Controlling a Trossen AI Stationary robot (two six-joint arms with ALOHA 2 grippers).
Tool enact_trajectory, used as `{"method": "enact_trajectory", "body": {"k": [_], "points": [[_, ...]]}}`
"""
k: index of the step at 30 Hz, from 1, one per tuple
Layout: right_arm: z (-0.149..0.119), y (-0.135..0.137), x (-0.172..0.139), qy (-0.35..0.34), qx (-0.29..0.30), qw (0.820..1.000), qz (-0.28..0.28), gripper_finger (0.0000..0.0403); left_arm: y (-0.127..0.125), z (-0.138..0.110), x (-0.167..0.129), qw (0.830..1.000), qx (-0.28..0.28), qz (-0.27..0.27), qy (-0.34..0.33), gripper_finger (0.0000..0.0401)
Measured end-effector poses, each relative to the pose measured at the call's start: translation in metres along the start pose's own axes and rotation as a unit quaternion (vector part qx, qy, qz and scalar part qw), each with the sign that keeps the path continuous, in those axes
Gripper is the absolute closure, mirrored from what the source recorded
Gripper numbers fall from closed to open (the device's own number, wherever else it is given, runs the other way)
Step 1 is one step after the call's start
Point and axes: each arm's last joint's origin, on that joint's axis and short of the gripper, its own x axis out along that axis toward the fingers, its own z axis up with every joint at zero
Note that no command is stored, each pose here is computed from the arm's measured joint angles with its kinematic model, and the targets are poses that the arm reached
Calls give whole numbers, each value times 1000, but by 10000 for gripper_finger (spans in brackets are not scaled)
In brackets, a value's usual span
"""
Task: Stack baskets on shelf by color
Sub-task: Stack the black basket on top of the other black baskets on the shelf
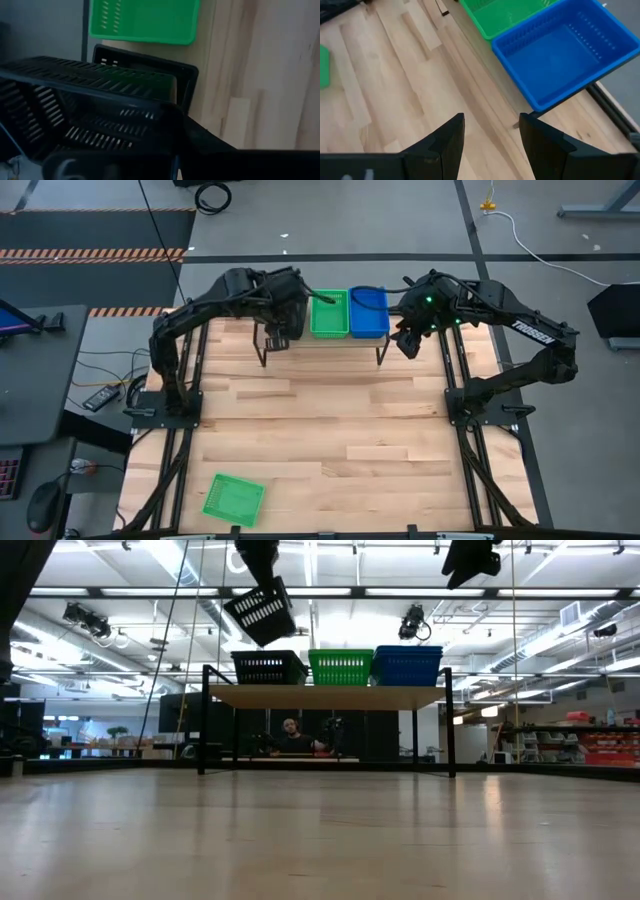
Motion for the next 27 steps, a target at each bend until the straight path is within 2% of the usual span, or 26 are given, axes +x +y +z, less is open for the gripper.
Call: {"method": "enact_trajectory", "body": {"k": [4, 9, 22, 27], "points": [[0, 0, 0, 0, 17, 1000, -1, 208, 13, -4, 5, 1000, 26, -13, -4, 389], [0, -1, 0, -3, 21, 1000, -12, 208, 22, -4, 8, 998, 19, -52, -33, 388], [0, -1, 0, -2, 20, 1000, -13, 208, 11, 11, 40, 996, 37, -80, 5, 387], [0, -1, 0, -1, 8, 1000, -13, 208, 13, 10, 45, 997, 32, -67, 30, 387]]}}
